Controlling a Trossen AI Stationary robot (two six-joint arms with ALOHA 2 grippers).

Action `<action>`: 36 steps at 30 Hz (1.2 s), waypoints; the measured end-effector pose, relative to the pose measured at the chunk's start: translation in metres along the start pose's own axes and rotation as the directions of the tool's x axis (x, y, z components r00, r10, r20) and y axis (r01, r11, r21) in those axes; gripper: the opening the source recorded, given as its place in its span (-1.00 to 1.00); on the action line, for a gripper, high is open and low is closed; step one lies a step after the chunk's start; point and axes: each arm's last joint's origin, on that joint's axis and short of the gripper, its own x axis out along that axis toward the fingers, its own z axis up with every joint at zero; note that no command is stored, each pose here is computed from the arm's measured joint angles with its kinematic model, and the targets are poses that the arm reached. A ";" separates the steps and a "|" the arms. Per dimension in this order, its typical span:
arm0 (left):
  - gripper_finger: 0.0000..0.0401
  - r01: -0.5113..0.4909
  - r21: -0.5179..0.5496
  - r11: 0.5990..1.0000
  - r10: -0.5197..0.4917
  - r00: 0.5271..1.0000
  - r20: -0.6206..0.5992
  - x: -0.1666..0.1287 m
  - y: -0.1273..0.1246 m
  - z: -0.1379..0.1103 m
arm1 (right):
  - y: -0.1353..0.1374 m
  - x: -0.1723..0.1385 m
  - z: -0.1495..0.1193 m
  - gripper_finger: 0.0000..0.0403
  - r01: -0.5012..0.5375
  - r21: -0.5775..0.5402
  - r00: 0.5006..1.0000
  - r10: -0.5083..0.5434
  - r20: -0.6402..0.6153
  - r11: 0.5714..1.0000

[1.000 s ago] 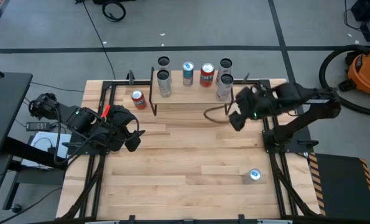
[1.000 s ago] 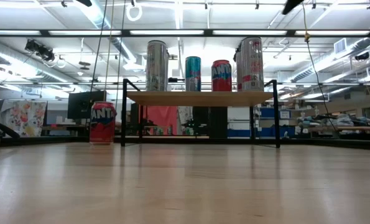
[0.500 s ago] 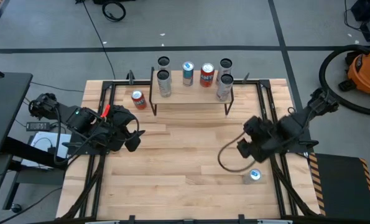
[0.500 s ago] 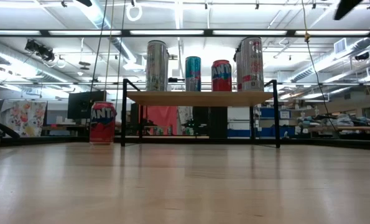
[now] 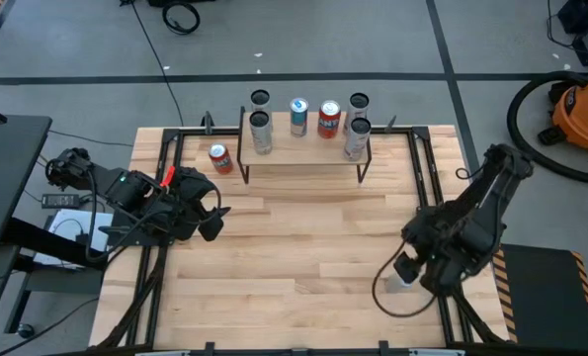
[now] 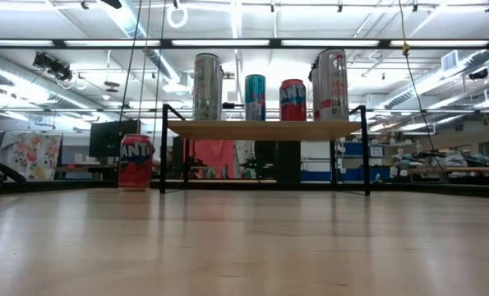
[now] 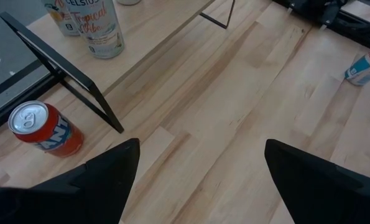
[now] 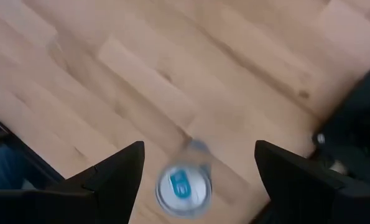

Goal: Place canned beverage on shelf
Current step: Put the blue soda can on the shelf aligned with the other blue soda can

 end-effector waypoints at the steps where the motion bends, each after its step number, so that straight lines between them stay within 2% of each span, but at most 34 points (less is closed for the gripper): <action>1: 0.78 0.001 -0.001 1.000 -0.001 1.000 0.001 0.000 0.000 0.000 | 0.002 0.002 -0.004 0.56 0.013 -0.006 1.000 -0.013 -0.014 1.000; 11: 0.78 0.029 -0.028 0.999 -0.029 0.999 0.019 0.000 -0.003 0.002 | 0.018 0.021 -0.037 0.56 0.105 -0.085 0.991 -0.112 -0.071 0.991; 15: 0.78 0.030 -0.029 0.999 -0.029 0.999 0.020 0.000 -0.003 0.002 | 0.021 0.026 -0.043 0.56 0.114 -0.105 0.990 -0.121 -0.067 0.988; 19: 0.78 0.030 -0.029 0.999 -0.029 0.999 0.020 0.000 -0.003 0.002 | 0.025 0.025 -0.046 0.56 0.059 -0.123 0.995 -0.068 -0.069 0.991; 31: 0.78 0.048 -0.047 0.998 -0.047 0.998 0.033 0.000 -0.005 0.004 | 0.031 0.041 -0.055 0.56 0.144 -0.124 0.989 -0.147 -0.014 0.982; 36: 0.78 0.048 -0.047 0.998 -0.047 0.998 0.033 0.000 -0.006 0.004 | 0.029 0.054 -0.063 0.56 0.185 -0.065 0.983 -0.186 -0.002 0.981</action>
